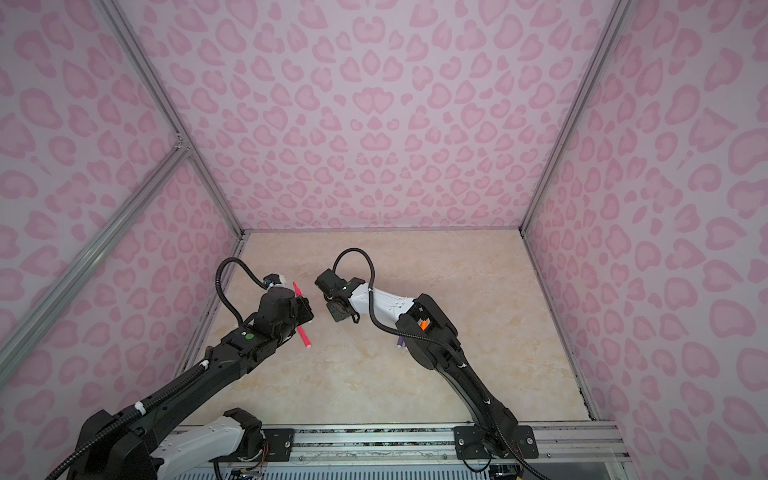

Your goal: Insert the pens into the pen caps

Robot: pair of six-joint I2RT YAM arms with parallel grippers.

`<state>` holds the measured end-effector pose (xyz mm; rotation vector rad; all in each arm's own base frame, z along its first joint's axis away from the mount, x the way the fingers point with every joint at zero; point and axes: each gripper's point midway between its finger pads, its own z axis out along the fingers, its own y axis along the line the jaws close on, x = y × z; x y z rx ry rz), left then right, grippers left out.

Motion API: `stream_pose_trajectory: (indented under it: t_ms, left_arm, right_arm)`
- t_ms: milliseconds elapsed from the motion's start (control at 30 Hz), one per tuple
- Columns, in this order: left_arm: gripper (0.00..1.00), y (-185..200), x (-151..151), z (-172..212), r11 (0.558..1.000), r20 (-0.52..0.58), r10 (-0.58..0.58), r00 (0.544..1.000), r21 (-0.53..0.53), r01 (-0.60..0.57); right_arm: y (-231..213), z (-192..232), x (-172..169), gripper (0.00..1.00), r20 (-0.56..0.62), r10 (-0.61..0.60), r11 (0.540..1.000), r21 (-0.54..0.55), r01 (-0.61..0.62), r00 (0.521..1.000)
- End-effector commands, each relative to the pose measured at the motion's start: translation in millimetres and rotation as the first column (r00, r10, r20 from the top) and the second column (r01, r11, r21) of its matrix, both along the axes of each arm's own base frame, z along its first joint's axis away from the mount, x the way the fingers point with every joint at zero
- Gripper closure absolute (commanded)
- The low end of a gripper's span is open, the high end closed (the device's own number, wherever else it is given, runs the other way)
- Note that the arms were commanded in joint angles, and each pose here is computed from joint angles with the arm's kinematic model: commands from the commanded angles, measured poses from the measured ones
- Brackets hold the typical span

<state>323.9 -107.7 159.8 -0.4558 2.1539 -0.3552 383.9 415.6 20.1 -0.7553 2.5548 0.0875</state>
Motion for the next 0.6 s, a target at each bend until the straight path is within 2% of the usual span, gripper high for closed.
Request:
stream_pose_trajectory:
  t_ms: [0, 100, 200, 567]
  left_arm:
    - [0.97, 0.2, 1.8, 1.9, 1.000, 0.011, 0.010, 1.000, -0.013, -0.010]
    - [0.97, 0.0, 1.7, 1.9, 1.000, 0.011, 0.009, 1.000, -0.013, -0.009]
    - [0.97, 0.2, 1.9, 2.1, 1.000, 0.011, 0.010, 1.000, -0.013, -0.010]
    - [0.97, -0.5, 2.0, 0.5, 1.000, 0.007, 0.008, 1.000, -0.012, -0.008]
  right_arm:
    - [-13.3, -17.3, -11.9, 0.71, -0.051, 0.006, 0.998, -0.068, -0.009, 0.999]
    - [-13.4, -13.8, -12.8, 0.72, -0.044, 0.007, 0.998, -0.060, -0.010, 0.999]
    - [-14.9, -13.2, -11.8, 0.77, -0.040, 0.005, 0.998, -0.060, -0.007, 0.999]
    - [-16.2, -11.5, -12.6, 0.78, -0.047, -0.001, 0.998, -0.055, -0.002, 0.999]
